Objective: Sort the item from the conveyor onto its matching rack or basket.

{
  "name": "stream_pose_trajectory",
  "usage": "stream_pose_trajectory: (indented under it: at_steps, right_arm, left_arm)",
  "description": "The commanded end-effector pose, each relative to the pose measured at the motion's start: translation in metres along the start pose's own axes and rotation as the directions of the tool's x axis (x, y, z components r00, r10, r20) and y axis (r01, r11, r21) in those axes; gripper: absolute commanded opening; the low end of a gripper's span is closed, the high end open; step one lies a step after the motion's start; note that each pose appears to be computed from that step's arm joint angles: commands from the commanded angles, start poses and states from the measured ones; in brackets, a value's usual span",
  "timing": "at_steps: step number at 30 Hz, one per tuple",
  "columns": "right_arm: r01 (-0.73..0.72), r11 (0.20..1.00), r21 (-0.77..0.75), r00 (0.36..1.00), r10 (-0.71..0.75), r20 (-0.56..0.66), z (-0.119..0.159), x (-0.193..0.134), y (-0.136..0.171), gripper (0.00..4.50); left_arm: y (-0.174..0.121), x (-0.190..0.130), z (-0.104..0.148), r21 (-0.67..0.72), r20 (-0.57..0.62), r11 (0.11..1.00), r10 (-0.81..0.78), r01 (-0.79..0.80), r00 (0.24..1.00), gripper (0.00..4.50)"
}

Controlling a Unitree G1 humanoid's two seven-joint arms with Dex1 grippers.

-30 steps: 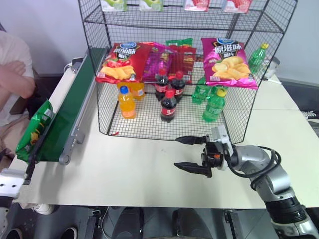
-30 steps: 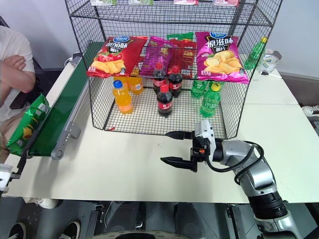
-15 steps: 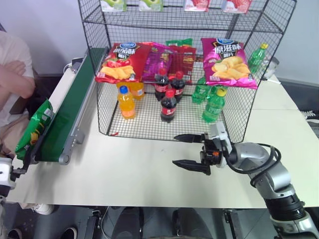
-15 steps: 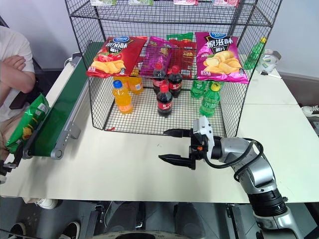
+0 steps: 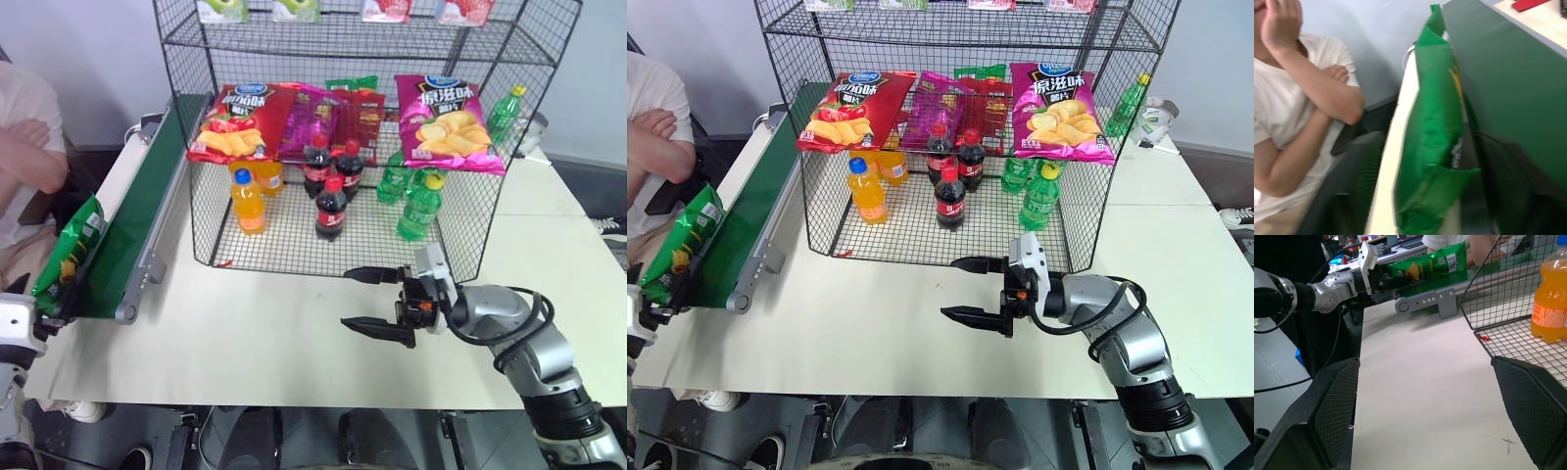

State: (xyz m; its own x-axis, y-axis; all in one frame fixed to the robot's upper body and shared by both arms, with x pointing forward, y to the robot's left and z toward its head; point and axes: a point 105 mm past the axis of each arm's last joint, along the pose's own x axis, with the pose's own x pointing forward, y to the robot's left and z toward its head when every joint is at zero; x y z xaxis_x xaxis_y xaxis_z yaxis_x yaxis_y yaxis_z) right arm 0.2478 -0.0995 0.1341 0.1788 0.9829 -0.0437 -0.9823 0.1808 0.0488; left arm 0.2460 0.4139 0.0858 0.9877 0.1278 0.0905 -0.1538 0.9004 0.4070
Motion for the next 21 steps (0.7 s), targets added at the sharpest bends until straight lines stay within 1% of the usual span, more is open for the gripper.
stream_pose_trajectory:
  at_steps: [1, 4, 5, 11, 14, 18, 21]
  right_arm:
    - [-0.004, 0.999, -0.052, 0.999, 0.005, 0.033, 0.011, -0.003, 0.004, 4.5]
    - [-0.002, 0.999, -0.049, 0.999, 0.004, 0.035, 0.01, -0.003, 0.005, 4.5]
    - [-0.002, 0.999, -0.049, 0.999, 0.004, 0.036, 0.01, -0.003, 0.005, 4.5]
    - [0.002, 0.999, -0.044, 0.999, 0.0, 0.04, 0.01, -0.003, 0.005, 4.5]
    - [0.004, 0.999, -0.045, 0.999, -0.002, 0.039, 0.01, -0.004, 0.004, 4.5]
    - [0.002, 0.999, -0.044, 0.999, -0.001, 0.04, 0.01, -0.003, 0.003, 4.5]
    - [0.0, 0.999, -0.043, 0.999, 0.002, 0.041, 0.01, -0.002, 0.002, 4.5]
  left_arm:
    - [0.004, 0.002, 0.007, -0.02, 0.034, 1.0, 0.003, -0.002, 0.999, 1.55]
    - [0.007, 0.002, 0.008, -0.028, 0.041, 0.999, 0.023, -0.021, 0.999, 0.09]
    - [0.008, 0.001, 0.008, -0.028, 0.043, 0.999, 0.032, -0.03, 0.999, 0.03]
    - [0.019, -0.003, 0.017, -0.001, 0.072, 0.997, 0.077, -0.078, 0.994, 0.03]
    - [0.032, -0.006, 0.029, 0.035, 0.106, 0.989, 0.137, -0.142, 0.985, 0.03]
    - [0.04, -0.011, 0.058, 0.083, 0.193, 0.984, 0.143, -0.161, 0.971, 0.03]
    - [0.042, -0.012, 0.072, 0.112, 0.226, 0.98, 0.137, -0.165, 0.964, 0.03]
